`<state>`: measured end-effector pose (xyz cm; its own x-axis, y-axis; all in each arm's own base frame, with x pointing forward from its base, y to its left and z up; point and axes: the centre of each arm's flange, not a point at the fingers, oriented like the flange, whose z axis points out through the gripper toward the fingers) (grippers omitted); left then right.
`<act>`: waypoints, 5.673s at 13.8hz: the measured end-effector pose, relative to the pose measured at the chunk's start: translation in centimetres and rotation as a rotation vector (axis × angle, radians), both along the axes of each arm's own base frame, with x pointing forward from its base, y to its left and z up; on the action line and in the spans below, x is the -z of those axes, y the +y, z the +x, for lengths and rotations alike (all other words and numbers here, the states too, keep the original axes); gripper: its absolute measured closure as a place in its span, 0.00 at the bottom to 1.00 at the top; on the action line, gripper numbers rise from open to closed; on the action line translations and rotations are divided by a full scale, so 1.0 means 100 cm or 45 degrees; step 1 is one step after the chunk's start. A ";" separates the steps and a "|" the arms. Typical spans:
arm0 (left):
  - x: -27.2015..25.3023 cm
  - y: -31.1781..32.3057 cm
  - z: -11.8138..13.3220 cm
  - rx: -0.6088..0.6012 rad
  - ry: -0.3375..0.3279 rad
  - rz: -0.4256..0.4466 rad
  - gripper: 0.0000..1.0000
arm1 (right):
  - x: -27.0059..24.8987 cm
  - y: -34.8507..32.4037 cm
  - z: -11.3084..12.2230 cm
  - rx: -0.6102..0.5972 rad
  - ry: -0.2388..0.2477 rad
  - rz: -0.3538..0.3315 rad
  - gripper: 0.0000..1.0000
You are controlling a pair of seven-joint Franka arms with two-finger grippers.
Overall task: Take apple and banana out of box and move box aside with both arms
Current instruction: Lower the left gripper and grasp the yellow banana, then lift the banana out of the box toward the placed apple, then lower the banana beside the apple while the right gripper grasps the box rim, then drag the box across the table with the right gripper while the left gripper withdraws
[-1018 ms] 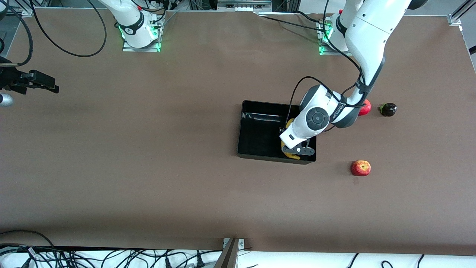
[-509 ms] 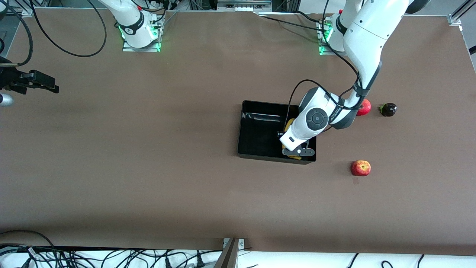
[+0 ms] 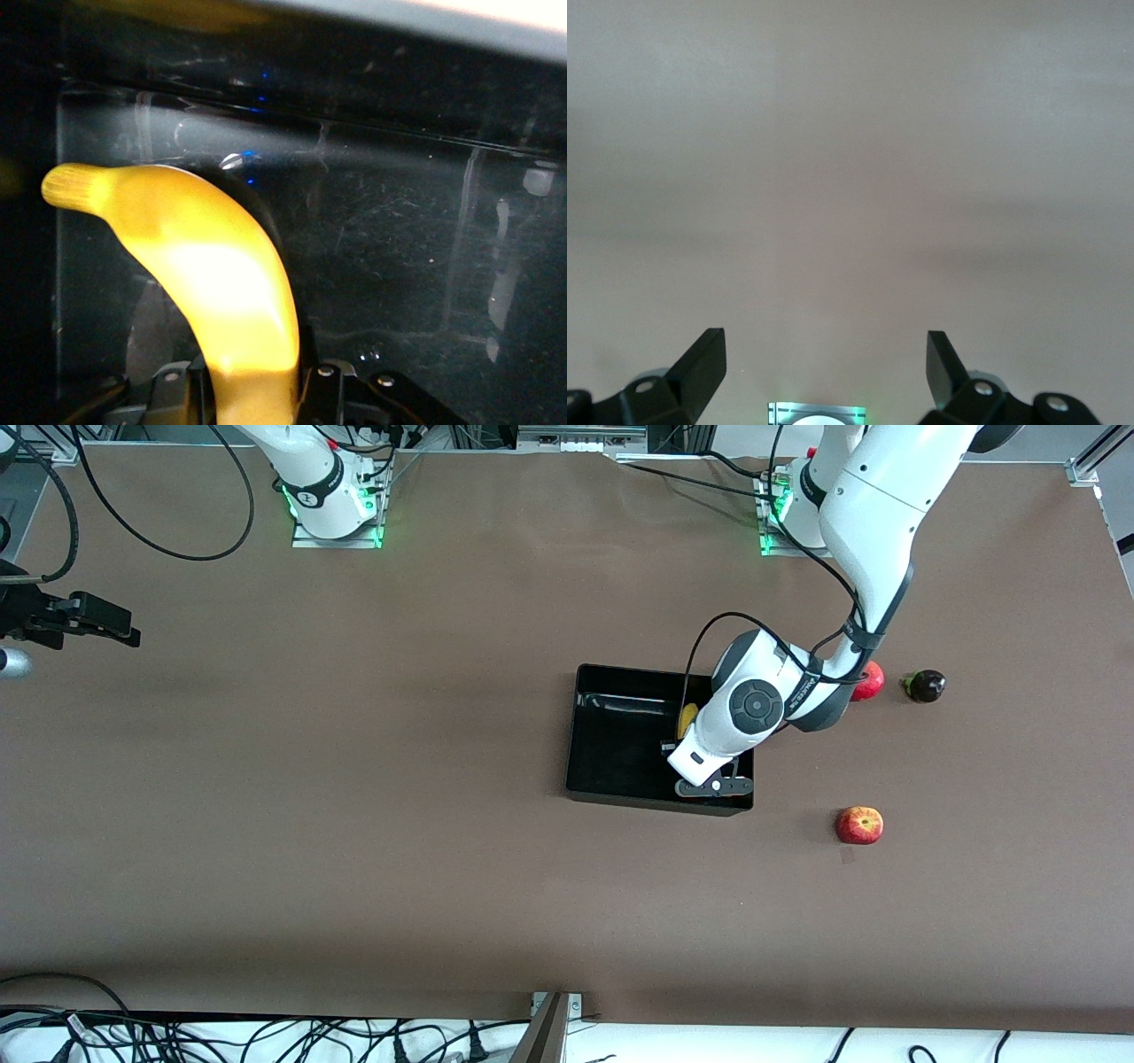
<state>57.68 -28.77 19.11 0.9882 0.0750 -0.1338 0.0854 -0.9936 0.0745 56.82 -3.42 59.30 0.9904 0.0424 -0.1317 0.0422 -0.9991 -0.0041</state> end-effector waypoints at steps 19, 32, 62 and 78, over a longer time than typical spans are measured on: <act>-0.147 0.243 0.082 0.318 0.303 0.069 0.66 | 0.031 0.098 0.019 -0.190 0.007 0.062 0.00; -0.013 0.404 0.122 0.514 0.015 0.190 0.66 | 0.154 0.355 0.031 0.267 -0.074 0.217 0.00; -0.276 0.321 0.083 0.214 -0.006 0.089 0.00 | 0.292 0.474 -0.024 0.366 -0.018 0.013 0.95; -0.485 0.246 -0.046 0.198 -0.210 0.135 0.00 | 0.297 -0.060 0.007 0.014 0.114 0.098 0.95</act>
